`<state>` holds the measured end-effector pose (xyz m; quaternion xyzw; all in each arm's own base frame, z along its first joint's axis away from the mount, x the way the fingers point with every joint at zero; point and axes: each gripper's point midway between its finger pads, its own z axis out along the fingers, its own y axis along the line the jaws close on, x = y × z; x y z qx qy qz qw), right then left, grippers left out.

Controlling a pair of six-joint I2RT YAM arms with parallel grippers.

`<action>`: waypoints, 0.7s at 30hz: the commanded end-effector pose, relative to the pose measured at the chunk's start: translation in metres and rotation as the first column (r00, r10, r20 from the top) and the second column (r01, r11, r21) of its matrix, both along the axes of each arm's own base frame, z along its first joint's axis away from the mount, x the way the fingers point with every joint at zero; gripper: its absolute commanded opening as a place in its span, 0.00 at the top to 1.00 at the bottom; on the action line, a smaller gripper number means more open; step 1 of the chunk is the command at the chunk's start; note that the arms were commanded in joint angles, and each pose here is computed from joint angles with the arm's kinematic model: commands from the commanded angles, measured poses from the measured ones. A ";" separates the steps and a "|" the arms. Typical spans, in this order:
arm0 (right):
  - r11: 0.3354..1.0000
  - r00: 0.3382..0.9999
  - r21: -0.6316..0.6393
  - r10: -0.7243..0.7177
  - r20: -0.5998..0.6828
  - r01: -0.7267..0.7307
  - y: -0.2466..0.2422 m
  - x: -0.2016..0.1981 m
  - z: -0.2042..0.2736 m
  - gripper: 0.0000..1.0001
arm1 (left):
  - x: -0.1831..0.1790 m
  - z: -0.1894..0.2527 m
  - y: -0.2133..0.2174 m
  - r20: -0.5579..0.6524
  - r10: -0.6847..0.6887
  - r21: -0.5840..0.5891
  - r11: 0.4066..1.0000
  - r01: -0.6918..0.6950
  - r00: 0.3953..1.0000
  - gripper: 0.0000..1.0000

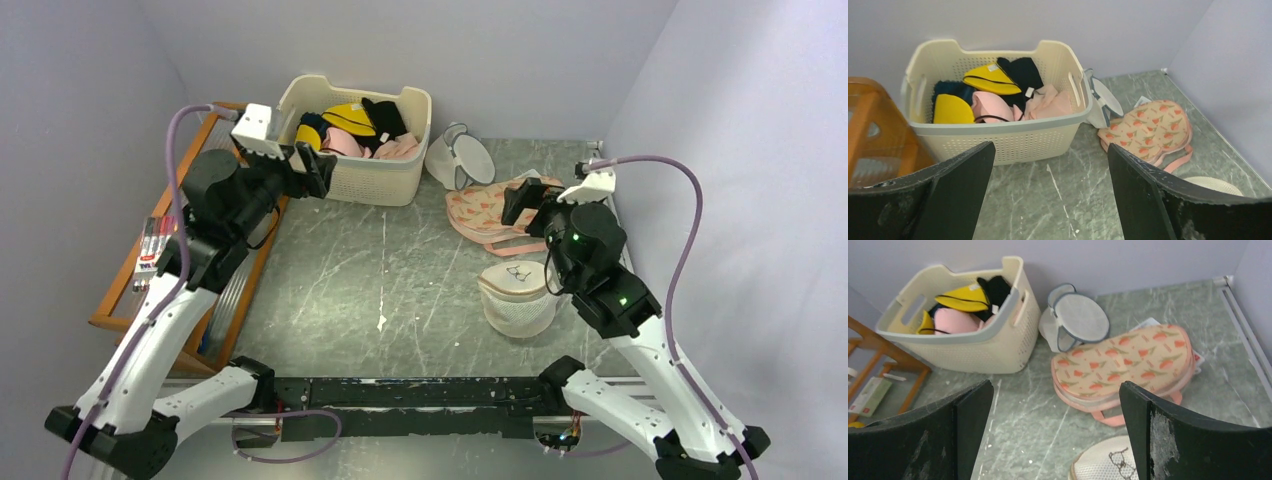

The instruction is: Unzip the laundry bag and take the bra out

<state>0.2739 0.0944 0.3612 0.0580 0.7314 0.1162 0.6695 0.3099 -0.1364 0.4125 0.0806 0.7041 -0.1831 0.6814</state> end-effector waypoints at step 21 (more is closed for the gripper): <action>0.924 0.739 -0.098 -0.356 -0.572 0.370 -0.056 -0.014 -0.185 0.00 | 0.001 -0.030 -0.098 -0.080 -0.227 0.022 0.973 0.229 0.971 0.06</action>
